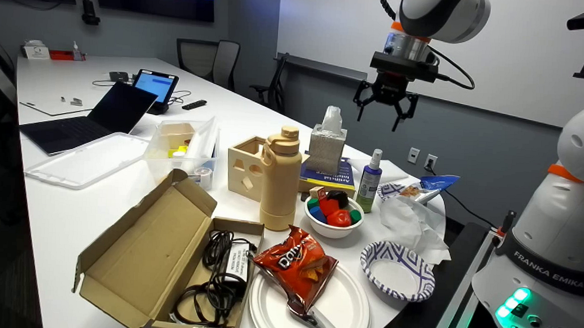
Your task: Pick up the plastic cap and put it on the blue bottle
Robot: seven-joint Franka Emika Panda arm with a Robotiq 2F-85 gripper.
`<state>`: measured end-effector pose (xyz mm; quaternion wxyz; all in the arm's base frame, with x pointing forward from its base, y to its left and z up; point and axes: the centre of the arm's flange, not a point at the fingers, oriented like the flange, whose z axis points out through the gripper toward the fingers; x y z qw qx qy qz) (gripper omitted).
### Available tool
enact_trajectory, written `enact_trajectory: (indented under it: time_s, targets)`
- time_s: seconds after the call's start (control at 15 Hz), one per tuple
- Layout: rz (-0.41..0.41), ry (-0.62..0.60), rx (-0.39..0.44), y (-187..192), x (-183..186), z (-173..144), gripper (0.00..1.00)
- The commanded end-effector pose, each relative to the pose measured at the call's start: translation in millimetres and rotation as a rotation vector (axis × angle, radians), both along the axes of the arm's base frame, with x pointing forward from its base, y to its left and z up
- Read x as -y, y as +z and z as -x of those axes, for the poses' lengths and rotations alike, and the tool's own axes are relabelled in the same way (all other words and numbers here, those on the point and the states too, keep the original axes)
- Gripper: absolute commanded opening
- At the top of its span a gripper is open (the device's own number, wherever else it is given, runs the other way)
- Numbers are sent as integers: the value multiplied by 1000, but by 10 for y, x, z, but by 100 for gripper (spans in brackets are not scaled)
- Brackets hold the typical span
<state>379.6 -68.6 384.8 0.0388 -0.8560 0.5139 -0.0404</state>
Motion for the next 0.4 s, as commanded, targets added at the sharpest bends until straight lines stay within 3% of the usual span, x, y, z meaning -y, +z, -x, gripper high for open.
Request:
enact_trajectory:
  time_s: [0.0, 0.33]
  targets:
    - [-36, 20, 8, 63, -72, 2, 100]
    - [-71, 40, -6, -27, -142, -43, 100]
